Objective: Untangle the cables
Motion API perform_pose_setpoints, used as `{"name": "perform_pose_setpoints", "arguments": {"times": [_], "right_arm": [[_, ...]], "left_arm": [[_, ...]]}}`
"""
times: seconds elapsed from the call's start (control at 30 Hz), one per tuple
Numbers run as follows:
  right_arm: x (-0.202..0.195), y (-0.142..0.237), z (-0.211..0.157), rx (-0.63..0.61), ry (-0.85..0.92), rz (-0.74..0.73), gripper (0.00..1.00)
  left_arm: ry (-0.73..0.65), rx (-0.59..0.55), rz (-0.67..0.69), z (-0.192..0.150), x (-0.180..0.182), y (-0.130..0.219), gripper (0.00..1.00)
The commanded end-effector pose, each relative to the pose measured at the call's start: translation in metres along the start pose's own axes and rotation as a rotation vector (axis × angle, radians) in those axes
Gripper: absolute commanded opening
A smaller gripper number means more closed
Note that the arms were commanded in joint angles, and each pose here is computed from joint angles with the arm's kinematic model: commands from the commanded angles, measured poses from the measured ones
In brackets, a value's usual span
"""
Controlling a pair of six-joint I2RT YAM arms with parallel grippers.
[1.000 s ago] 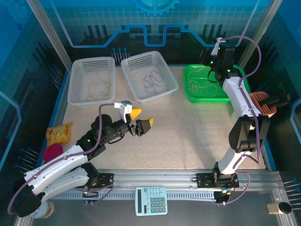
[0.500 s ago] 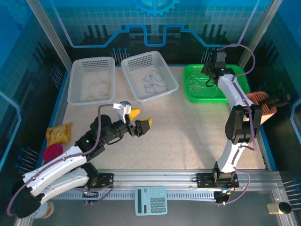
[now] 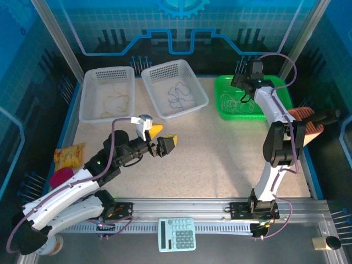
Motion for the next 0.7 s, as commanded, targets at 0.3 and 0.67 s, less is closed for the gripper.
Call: {"name": "perform_pose_setpoints", "arguments": {"times": [0.3, 0.67], "right_arm": [[0.065, 0.145, -0.023, -0.291, 0.104, 0.464, 1.00], [0.025, 0.164, -0.102, -0.404, 0.214, 0.202, 1.00]], "left_arm": [[-0.118, -0.201, 0.320, 0.044, 0.006, 0.030, 0.99], [-0.197, -0.418, 0.743, 0.054, 0.095, 0.069, 0.99]]}}
Point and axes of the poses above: each hand's point on the last joint's axis, 136 mm out from that joint toward the fingers, its own y axis back along the fingers, its own x axis along the line the jaws close on, z = x × y, the point moved 8 cm from there along y, back along the fingers, and after that the axes turned 10 degrees about y, right-handed, at the moved point
